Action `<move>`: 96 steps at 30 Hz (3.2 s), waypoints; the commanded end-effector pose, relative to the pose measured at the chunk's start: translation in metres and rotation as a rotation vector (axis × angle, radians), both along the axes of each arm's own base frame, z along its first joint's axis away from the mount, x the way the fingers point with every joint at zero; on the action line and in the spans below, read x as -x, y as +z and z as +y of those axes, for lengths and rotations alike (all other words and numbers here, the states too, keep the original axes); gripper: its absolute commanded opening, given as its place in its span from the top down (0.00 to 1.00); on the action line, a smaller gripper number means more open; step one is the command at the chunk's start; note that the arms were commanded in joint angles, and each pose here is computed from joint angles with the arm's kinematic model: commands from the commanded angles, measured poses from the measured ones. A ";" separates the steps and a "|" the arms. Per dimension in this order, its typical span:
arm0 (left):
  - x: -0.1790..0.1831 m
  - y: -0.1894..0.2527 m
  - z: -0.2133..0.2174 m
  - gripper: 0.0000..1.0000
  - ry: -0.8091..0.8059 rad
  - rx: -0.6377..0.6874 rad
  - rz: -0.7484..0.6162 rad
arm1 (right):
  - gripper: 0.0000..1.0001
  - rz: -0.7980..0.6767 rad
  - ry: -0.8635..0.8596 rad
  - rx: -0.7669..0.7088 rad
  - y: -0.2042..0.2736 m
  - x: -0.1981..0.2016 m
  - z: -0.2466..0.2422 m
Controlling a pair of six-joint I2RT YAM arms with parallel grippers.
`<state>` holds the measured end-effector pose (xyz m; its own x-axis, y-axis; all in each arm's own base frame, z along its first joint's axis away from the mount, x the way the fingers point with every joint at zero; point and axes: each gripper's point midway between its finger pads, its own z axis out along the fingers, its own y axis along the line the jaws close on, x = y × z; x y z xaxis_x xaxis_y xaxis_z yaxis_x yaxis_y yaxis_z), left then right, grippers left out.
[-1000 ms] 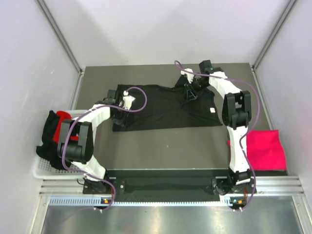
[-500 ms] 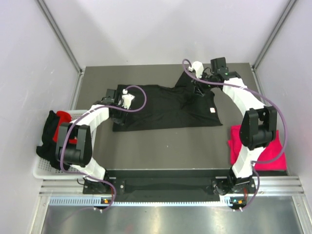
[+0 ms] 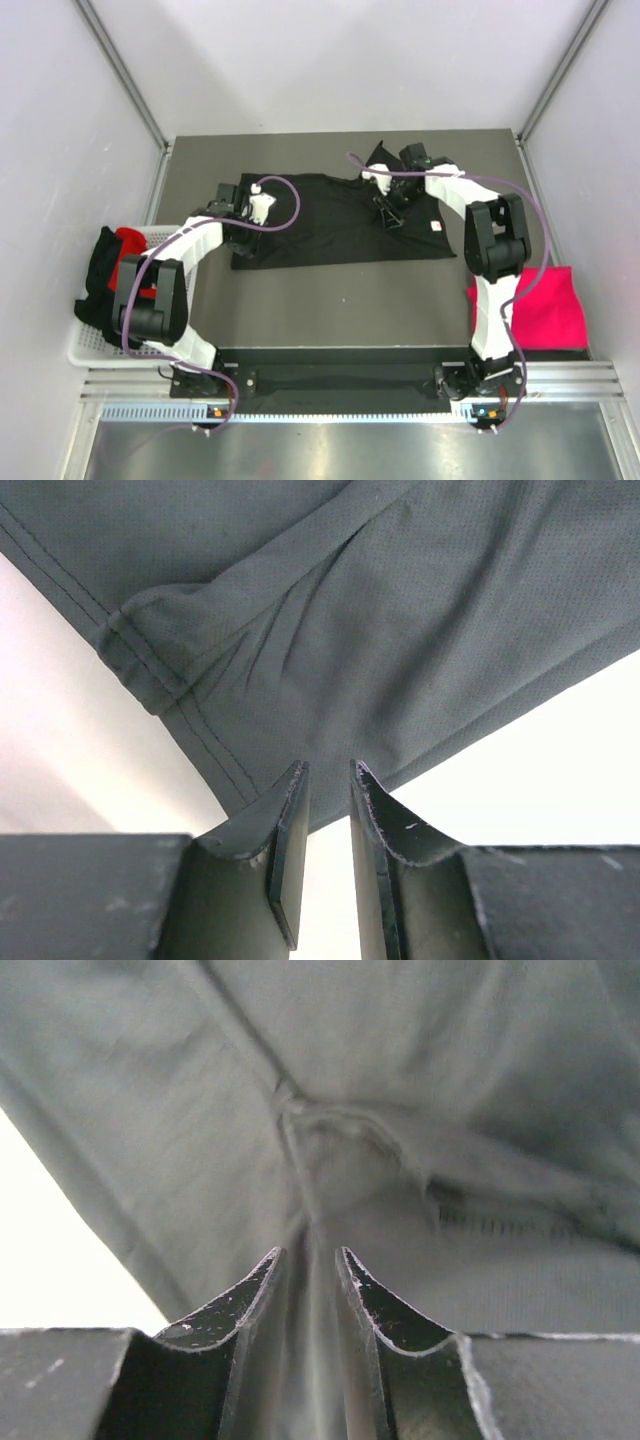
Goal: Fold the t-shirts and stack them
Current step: Fold the tshirt
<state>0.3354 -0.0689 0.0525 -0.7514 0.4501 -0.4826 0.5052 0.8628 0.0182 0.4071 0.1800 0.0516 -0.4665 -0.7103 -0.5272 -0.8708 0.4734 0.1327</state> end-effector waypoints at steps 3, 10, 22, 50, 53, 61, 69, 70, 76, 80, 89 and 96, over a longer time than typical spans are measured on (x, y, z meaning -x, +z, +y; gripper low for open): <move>0.004 0.007 0.003 0.72 0.000 -0.003 -0.023 | 0.74 -0.038 -0.006 -0.036 0.010 -0.030 0.017; 0.005 -0.002 0.004 0.72 0.007 -0.011 -0.005 | 0.74 -0.072 -0.028 -0.045 0.007 -0.063 0.027; -0.003 0.024 0.011 0.72 0.027 -0.037 -0.119 | 0.74 -0.209 -0.058 -0.120 0.059 -0.091 0.047; 0.032 -0.009 0.035 0.58 -0.114 -0.190 -0.067 | 0.61 -0.192 -0.157 0.227 0.001 0.055 -0.147; 0.028 -0.012 0.036 0.58 -0.112 -0.194 -0.062 | 0.61 -0.165 -0.173 0.231 -0.005 0.054 -0.158; 0.024 -0.021 0.037 0.58 -0.126 -0.214 -0.033 | 0.61 -0.090 -0.173 0.240 -0.021 0.063 -0.171; 0.029 -0.037 0.048 0.68 -0.116 -0.270 0.033 | 0.79 0.033 -0.142 0.235 -0.036 0.080 -0.170; 0.031 -0.038 0.048 0.71 -0.116 -0.272 0.037 | 0.85 0.048 -0.133 0.228 -0.038 0.082 -0.169; 0.039 -0.037 0.049 1.00 -0.123 -0.271 0.065 | 1.00 0.115 -0.115 0.213 -0.038 0.098 -0.172; 0.048 -0.023 0.055 1.00 -0.133 -0.302 0.044 | 1.00 0.113 -0.104 0.217 -0.021 0.109 -0.175; 0.070 0.011 0.059 1.00 -0.137 -0.302 -0.008 | 0.99 0.145 -0.067 0.215 -0.003 0.144 -0.176; 0.083 0.017 0.063 1.00 -0.135 -0.310 -0.016 | 0.97 0.184 -0.035 0.179 0.003 0.168 -0.169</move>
<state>0.2662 -0.0135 0.0708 -0.6594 0.6603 -0.3595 0.6024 0.7501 0.2728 0.2530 0.0103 0.0440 -0.5833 -0.7597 -0.2875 -0.8118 0.5571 0.1748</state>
